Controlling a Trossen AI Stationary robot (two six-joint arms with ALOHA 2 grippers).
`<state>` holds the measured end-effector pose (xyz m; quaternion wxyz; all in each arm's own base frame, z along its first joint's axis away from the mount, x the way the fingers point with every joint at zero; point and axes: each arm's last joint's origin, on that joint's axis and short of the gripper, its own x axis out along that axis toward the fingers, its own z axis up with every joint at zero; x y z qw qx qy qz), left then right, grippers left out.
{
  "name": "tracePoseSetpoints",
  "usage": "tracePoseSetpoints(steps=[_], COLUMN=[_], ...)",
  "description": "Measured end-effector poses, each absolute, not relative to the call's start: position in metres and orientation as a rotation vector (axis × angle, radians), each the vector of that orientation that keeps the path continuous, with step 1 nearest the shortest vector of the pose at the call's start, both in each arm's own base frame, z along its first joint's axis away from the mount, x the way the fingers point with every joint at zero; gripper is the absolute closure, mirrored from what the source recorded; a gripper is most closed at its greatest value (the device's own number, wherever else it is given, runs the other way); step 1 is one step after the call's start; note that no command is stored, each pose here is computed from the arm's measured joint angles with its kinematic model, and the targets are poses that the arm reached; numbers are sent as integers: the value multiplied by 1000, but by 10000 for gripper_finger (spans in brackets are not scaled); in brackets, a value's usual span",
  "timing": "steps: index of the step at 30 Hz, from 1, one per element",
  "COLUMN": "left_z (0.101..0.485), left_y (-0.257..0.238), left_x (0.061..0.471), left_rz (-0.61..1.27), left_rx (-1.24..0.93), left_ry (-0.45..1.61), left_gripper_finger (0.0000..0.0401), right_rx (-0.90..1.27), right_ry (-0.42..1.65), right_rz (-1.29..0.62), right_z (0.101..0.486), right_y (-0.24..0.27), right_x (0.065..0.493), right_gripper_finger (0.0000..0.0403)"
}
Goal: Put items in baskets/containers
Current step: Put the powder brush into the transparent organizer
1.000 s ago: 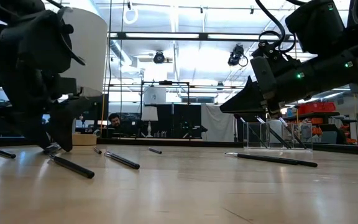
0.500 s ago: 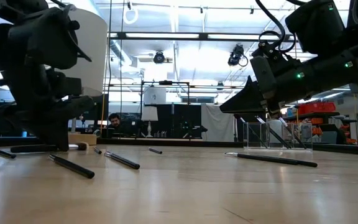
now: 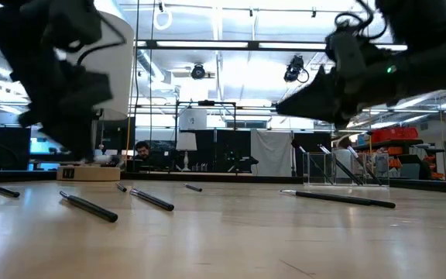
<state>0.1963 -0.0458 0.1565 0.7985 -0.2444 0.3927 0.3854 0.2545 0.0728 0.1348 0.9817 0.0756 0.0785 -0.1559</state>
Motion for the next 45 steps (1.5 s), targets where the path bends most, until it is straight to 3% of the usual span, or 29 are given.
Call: tracePoseSetpoints(steps=[7,13,19,25,29,45], left_z=[181,192,194,194,194,197], left_y=[-42,-37,-36,-34,-34,-35], left_x=[235,273,299,308,308,308], left_rz=[545,307,88,18,14,6], left_rx=[-388,-299,-265,-284,-289,-291], left_ry=[575,322,56,-126,-148,-177], left_gripper_finger=[358,358,358,358,358,358], right_rx=[201,248,256,211,185,62], right_ry=[90,108,79,25,-2,15], right_rz=[-299,-166,-134,-198,-205,-65], right_z=[142,143,152,166,175,200], right_y=[75,79,83,81,76,66], right_x=[255,257,265,278,287,317], right_gripper_finger=[362,355,296,224,203,255])
